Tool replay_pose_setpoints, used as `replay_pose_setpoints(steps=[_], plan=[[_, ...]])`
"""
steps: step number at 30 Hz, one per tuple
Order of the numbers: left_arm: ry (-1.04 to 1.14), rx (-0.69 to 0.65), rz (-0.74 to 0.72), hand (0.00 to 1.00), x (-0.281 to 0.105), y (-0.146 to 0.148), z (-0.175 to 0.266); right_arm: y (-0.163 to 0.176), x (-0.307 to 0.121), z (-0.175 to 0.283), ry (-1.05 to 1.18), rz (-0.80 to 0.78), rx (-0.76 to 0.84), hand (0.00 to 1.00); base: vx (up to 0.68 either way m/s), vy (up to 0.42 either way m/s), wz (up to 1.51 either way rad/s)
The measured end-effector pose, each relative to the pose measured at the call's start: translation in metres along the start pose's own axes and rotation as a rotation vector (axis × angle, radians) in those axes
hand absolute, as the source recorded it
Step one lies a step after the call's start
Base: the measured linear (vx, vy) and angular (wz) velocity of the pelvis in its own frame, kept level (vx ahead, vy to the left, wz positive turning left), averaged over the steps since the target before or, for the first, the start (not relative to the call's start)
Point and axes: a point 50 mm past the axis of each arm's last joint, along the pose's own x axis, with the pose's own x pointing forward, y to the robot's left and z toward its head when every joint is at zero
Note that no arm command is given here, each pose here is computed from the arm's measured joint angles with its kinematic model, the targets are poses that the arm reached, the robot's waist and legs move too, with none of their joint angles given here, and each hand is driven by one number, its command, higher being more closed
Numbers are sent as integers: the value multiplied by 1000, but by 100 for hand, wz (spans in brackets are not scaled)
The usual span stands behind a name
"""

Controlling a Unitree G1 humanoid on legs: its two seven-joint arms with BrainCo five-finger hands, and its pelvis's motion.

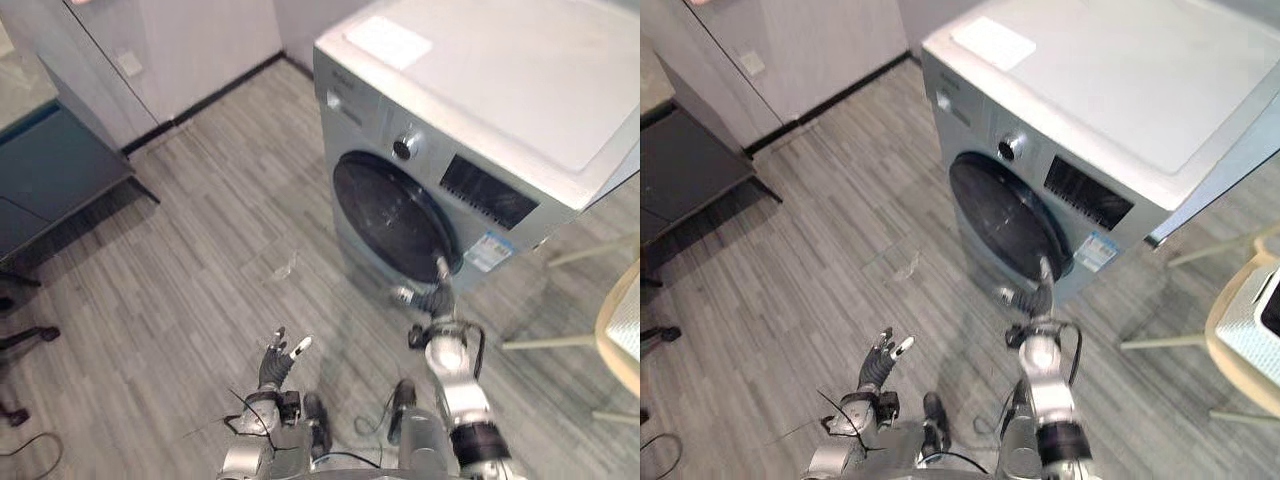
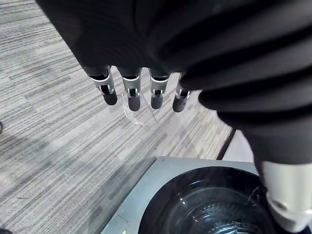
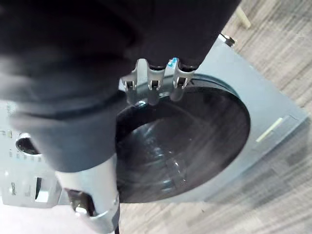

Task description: Pick up the laundry basket with both hands and put the clothes into the washing machine.

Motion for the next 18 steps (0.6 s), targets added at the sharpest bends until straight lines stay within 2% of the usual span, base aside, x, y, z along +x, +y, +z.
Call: replay_pose_setpoints(steps=[3,7,13,18], plan=[[-12,-1,-4,0,2,-1,3,-6,20,24,-66,-95,8,0,-114,46,-2],[-23,-3,-11,0,4,-4,7,-22,31,40,-100,-240,-64,0,-68,29,19],[-86,-58,2,0,9,-9,25,-43,27,59,-127,-457,-89,0,27,13,18],[-90,-97,23,0,9,-11,27,-48,14,70,-152,-566,-55,0,70,-2,2]])
